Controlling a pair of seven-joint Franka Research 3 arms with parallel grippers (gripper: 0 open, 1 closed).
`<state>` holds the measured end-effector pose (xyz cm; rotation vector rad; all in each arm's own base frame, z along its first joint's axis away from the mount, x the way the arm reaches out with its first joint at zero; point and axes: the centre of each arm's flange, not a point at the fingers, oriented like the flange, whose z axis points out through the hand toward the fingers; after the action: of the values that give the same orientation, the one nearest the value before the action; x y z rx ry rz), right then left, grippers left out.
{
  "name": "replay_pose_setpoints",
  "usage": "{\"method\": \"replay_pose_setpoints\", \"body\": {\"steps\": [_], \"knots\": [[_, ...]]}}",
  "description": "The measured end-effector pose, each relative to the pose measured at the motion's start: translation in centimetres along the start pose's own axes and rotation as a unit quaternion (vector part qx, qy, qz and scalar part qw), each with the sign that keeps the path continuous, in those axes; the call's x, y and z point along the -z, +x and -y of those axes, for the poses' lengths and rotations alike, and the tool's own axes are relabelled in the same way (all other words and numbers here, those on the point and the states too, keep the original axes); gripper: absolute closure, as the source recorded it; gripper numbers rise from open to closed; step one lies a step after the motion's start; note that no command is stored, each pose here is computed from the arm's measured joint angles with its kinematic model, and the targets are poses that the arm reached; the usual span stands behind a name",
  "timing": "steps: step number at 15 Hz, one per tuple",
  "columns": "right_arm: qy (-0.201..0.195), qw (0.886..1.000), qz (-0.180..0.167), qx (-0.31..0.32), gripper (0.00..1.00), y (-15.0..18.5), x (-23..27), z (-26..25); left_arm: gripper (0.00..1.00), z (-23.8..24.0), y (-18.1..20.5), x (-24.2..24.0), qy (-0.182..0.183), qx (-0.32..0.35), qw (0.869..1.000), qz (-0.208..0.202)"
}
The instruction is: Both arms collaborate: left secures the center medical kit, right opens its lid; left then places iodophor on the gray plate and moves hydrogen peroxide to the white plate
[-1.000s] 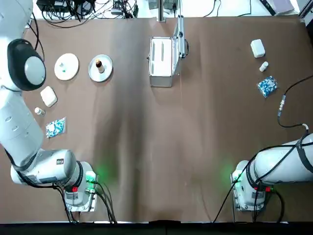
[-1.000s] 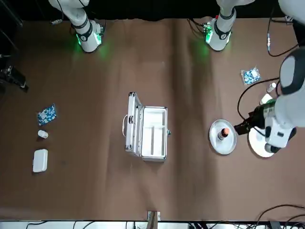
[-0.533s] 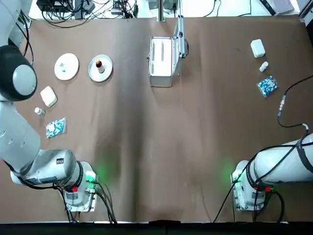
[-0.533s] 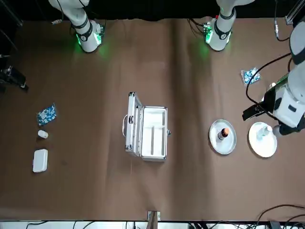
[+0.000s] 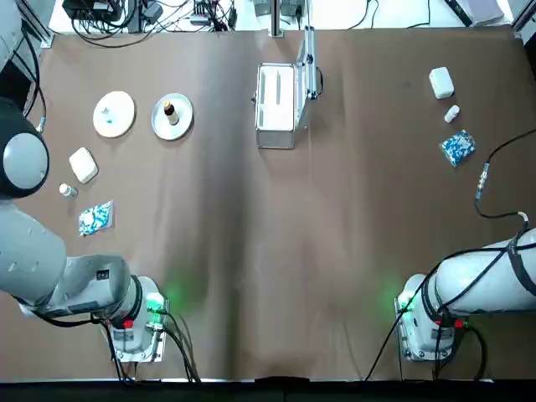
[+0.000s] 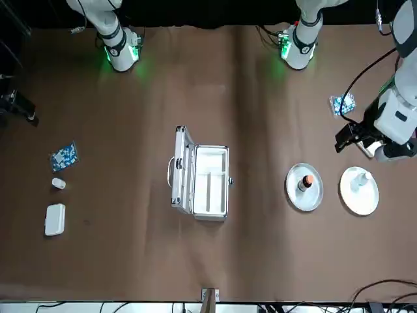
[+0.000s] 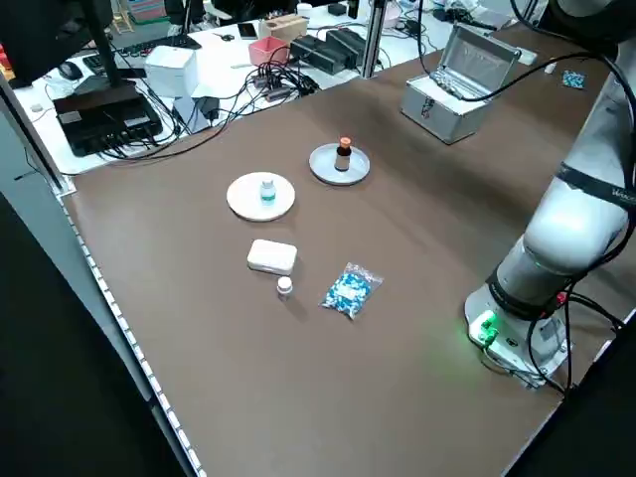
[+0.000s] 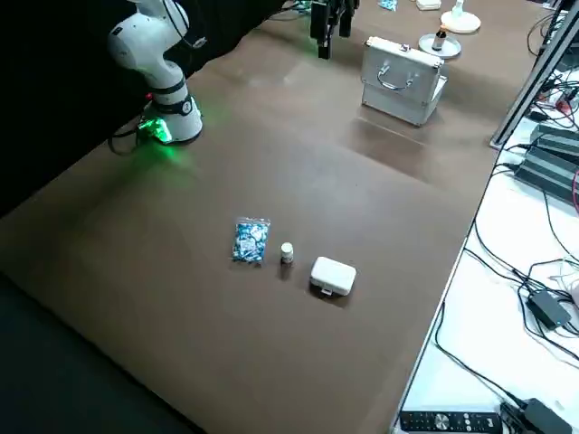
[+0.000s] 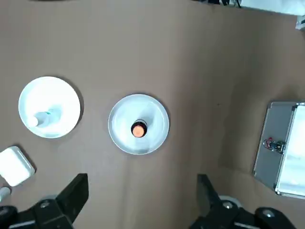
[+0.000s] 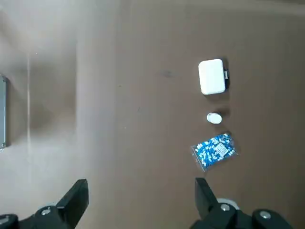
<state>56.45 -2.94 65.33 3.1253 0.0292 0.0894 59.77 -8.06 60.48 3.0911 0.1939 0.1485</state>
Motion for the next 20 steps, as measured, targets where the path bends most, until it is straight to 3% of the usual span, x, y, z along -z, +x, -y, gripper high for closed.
{"method": "replay_pose_setpoints", "body": {"steps": [6,16,20], "knots": [[0.000,1.000,0.000,-0.001,0.01,0.0,0.0,-0.1,0.00,1.0,0.2,2.5,-0.002,-0.012,1.000,-0.020],[0.000,1.000,0.000,-0.005,0.01,0.0,0.0,-0.6,0.00,1.2,-1.1,4.6,0.006,-0.022,1.000,0.008],[0.000,1.000,0.000,-0.005,0.01,0.0,0.0,-0.6,0.00,1.9,-2.4,6.9,0.010,-0.016,1.000,0.001]]}}
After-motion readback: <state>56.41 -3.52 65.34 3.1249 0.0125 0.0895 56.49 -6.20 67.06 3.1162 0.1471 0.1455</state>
